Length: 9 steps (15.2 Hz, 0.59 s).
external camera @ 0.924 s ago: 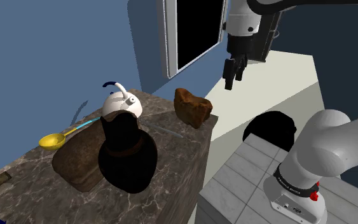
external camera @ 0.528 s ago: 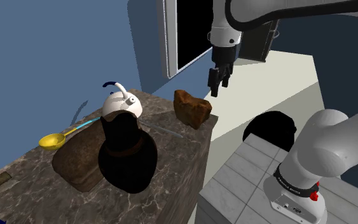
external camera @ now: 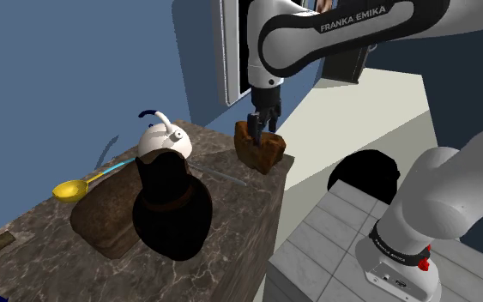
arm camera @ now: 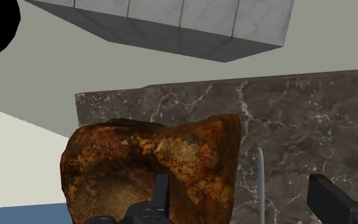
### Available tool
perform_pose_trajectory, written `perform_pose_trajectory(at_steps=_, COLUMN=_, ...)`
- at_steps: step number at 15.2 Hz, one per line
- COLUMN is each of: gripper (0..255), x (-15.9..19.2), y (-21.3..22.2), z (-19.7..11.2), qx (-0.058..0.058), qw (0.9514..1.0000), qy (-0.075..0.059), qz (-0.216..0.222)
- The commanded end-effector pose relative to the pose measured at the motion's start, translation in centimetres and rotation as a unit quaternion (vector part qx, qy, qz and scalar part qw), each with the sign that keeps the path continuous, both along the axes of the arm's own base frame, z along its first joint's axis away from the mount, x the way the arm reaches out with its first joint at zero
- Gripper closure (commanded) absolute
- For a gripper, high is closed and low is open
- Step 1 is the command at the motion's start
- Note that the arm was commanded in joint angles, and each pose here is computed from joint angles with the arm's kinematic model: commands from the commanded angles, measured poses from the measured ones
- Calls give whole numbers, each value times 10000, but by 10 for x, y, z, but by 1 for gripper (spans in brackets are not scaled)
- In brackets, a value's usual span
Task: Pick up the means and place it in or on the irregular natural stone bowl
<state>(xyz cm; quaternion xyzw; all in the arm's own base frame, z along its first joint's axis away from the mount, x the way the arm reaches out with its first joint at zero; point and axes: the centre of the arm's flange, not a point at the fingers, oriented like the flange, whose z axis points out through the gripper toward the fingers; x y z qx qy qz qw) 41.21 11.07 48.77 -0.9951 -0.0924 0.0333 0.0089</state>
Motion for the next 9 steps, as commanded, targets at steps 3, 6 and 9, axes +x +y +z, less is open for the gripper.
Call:
perform_pose_trajectory(at_steps=3, gripper=0, x=36, y=31, z=-29, qx=-22, qw=9999, qy=-31, qz=100)
perform_pose_trajectory(at_steps=6, gripper=0, x=60, y=53, z=-52, qx=-43, qw=9998, qy=-48, qz=173)
perform_pose_trajectory(at_steps=9, gripper=0, x=85, y=75, z=-74, qx=-63, qw=9997, qy=-64, qz=246)
